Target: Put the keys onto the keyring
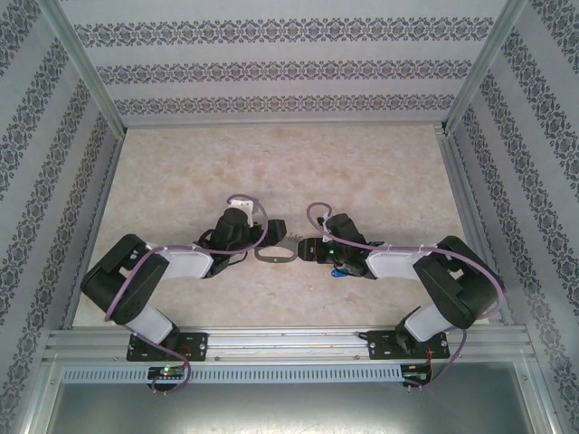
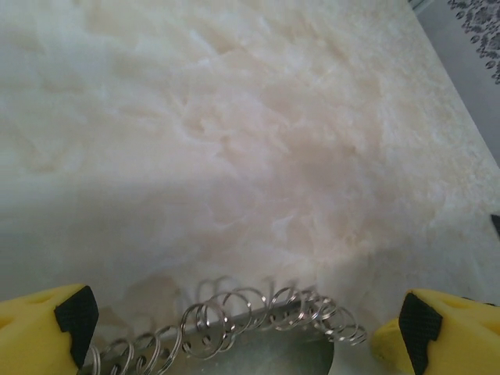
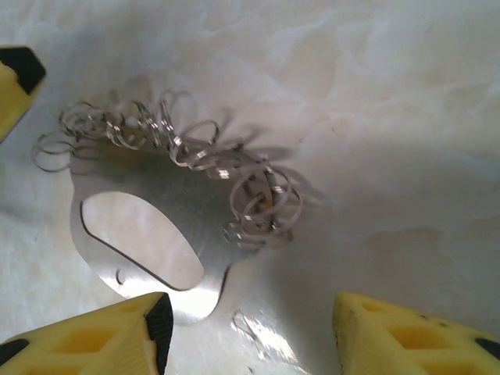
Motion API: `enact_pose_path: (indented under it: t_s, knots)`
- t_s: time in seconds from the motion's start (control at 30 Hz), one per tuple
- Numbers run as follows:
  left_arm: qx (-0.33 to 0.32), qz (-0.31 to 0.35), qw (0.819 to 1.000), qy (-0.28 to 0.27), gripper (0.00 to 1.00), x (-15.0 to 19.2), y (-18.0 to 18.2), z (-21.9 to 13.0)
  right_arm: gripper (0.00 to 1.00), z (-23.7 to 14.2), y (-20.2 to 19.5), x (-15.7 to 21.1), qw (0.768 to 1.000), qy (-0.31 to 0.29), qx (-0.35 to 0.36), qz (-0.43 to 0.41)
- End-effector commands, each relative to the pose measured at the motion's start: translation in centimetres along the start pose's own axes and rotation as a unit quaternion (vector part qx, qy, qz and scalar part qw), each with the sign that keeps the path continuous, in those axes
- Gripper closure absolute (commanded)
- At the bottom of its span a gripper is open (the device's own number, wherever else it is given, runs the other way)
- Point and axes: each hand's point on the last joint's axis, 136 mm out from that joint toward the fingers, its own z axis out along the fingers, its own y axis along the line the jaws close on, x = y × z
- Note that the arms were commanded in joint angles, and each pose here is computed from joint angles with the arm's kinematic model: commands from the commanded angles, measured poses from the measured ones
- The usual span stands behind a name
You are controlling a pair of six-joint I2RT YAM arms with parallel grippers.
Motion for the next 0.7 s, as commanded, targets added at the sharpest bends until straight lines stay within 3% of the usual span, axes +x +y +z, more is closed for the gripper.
enact_pose_path:
  t_s: [0.0,0.3,0.43,0.67]
  knots:
    - [-0.008,0.051,0.998,-0.026,0.00,-2.8,-1.6,-1.4,0.44,0.7,1.8,-1.0,0.999,-0.004,-0.032,-0.003]
    - [-0.013,0.097,0.993,-0.066,0.00,-5.6,-2.7,-4.2,0.47,2.2,2.5,-1.1,0.999,0.009,-0.043,-0.001]
    - [-0.019,0.080,0.992,-0.096,0.00,-6.4,-2.5,-5.4,0.48,2.5,3.0,-1.2,0.999,0.014,-0.046,-0.005]
    - [0.034,0.027,0.999,-0.030,0.00,-4.4,-4.3,-5.9,0.49,1.4,1.8,-0.9,1.000,0.009,-0.008,-0.023]
